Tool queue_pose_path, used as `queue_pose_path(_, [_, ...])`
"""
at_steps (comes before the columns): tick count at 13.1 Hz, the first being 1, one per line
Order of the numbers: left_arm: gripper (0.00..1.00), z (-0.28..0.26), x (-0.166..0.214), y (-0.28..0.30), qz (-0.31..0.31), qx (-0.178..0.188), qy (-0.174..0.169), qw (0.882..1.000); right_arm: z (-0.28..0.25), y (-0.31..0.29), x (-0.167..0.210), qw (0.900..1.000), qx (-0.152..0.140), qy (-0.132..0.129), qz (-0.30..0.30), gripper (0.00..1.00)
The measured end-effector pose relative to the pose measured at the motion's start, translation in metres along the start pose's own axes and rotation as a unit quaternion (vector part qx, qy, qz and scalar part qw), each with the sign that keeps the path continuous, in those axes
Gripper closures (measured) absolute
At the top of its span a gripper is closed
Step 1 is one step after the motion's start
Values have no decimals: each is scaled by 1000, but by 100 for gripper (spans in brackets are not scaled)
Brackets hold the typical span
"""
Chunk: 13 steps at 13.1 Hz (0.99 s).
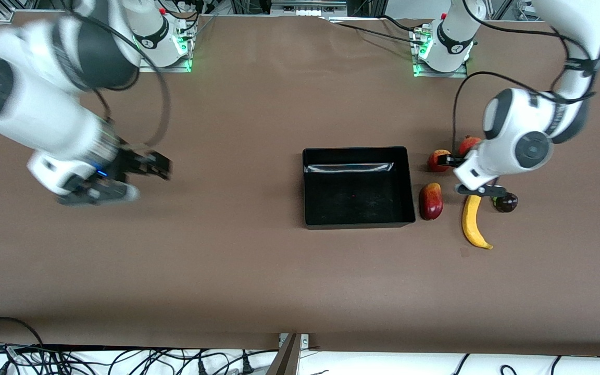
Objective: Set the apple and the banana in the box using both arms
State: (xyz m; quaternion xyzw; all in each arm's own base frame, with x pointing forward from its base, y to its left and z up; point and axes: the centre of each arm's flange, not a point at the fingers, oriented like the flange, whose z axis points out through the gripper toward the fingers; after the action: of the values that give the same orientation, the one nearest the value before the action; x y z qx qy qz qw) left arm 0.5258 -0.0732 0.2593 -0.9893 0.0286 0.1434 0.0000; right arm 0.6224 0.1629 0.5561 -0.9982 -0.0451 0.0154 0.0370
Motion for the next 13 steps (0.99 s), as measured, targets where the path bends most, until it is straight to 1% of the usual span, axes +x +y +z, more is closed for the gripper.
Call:
queue_pose_path(1, [0,17,-6,6,7,1,9,1000,-17,20,-15,1000,9,-4,5,0])
queue_pose_path(2, [0,30,-10,8,17,9,14,1000,-31,36,-29,1000,16,-10,10,0])
queue_pose_path(3, [0,39,-14,7,29,21,16,999,-44,49,-41,1000,17,-14,10,0])
queue_pose_path(5, [0,54,-16,7,40,31,7,999,-59,65,-59,1000,11,-18,7,0])
queue_pose_path(8, [0,74,-14,7,45,32,-6,998,-53,82,-71,1000,4,-30,-5,0])
queue_pose_path(10, [19,81,-14,7,45,31,-12,998,-49,92,-72,999,-1,-35,-16,0])
queue_pose_path(11, [31,81,-14,8,45,31,-13,998,-48,96,-72,999,-1,-37,-16,0])
queue_pose_path(12, [33,80,-13,9,46,31,-14,998,-48,101,-72,999,0,-37,-14,0])
queue_pose_path(13, [33,77,-13,11,48,33,-19,998,-48,106,-72,999,-1,-37,-11,0])
